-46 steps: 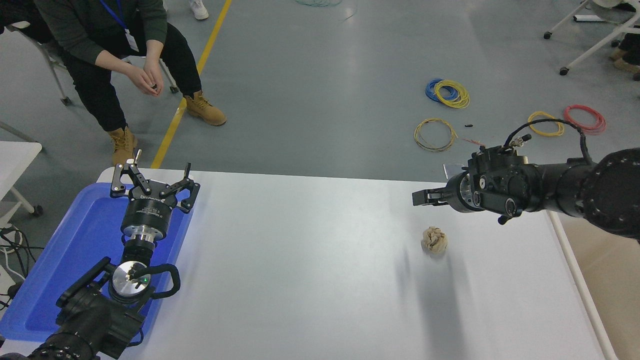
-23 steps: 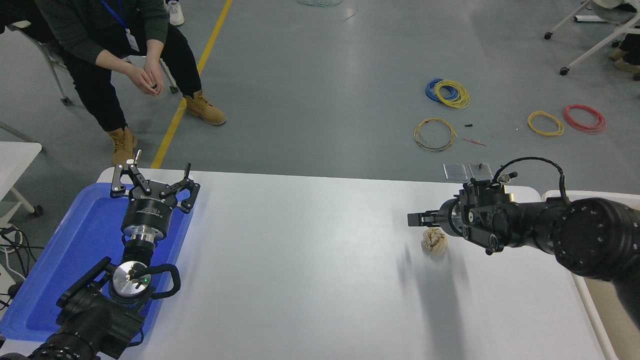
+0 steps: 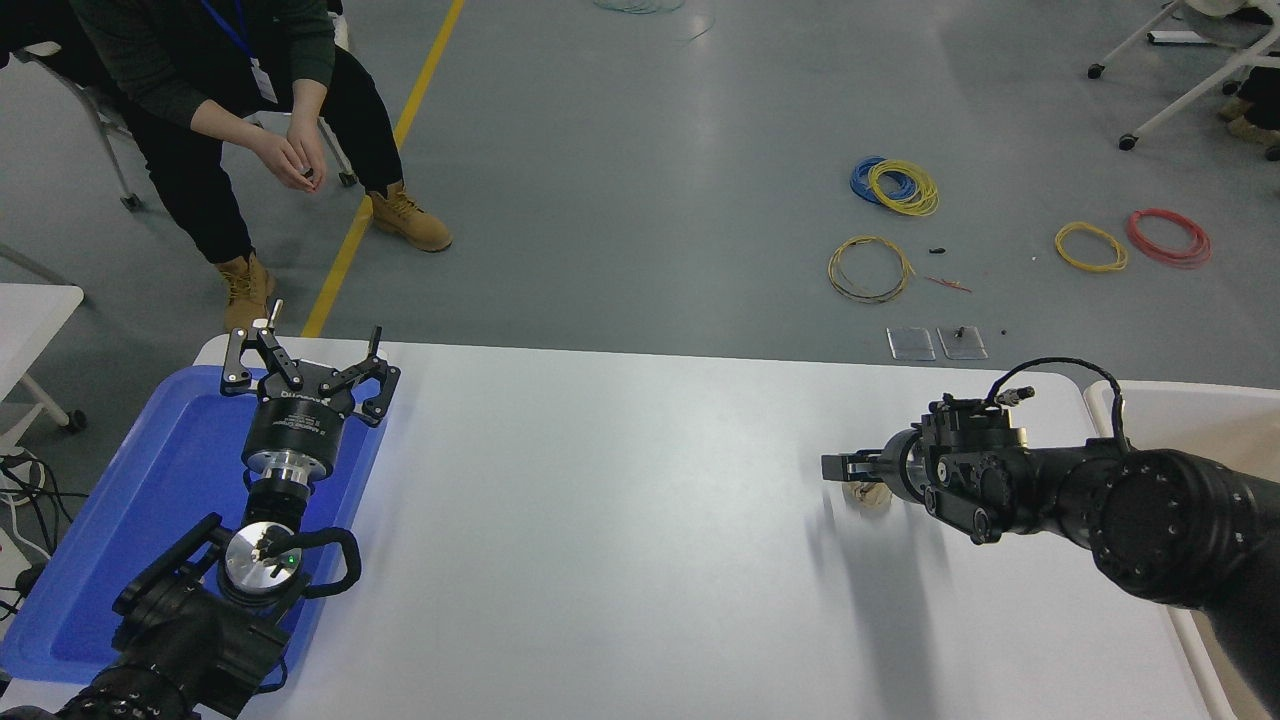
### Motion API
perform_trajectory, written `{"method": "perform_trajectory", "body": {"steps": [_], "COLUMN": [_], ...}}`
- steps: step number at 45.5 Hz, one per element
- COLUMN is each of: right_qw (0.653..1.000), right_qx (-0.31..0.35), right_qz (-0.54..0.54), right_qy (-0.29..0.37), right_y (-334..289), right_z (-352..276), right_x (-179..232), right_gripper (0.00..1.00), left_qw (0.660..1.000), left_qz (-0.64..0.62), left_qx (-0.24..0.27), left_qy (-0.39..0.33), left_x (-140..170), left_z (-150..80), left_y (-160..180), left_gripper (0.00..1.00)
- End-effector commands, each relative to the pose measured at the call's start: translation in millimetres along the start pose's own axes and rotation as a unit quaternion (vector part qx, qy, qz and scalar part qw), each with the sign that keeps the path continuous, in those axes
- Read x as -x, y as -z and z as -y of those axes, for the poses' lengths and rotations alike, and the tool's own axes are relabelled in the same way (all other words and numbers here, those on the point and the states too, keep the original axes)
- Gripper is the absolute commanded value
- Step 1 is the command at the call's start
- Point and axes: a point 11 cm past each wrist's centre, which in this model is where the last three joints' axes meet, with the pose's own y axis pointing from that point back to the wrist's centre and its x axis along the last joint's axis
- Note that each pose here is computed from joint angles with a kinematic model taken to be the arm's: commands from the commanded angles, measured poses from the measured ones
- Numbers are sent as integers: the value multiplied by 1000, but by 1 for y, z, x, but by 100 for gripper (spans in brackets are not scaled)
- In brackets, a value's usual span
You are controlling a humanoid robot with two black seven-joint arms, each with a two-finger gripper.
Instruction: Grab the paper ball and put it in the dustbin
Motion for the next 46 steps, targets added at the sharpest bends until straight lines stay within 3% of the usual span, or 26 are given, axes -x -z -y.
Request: {"method": "perform_trajectory", "body": {"steps": [1,3,7,16,34,46], "right_qw": [1000,1000,998,997,998,996], "right_qx": [0,-3,-4,-3,13,34], "right_qz": [-15,-27,-57,-72,-67,-38], "right_qy": [-1,3,7,7,-11,71], "right_y": [1,4,5,5,-15,-57], "right_z": [3,4,5,5,-9,-61], "right_x": [10,13,17,18,-20,-52], "right_gripper": [84,76,48,0,0,0], "left_qw": [1000,1000,1000,1000,1000,1000], "left_qz": [-1,0,0,0,-1,0], "left_qx": [0,0,0,0,0,0], "left_qy": [0,0,0,0,0,0], "left_x": [0,0,0,0,0,0], "left_z": [0,0,0,0,0,0], "left_y": [1,1,0,0,1,0], "left_gripper": [100,100,100,100,100,100]}}
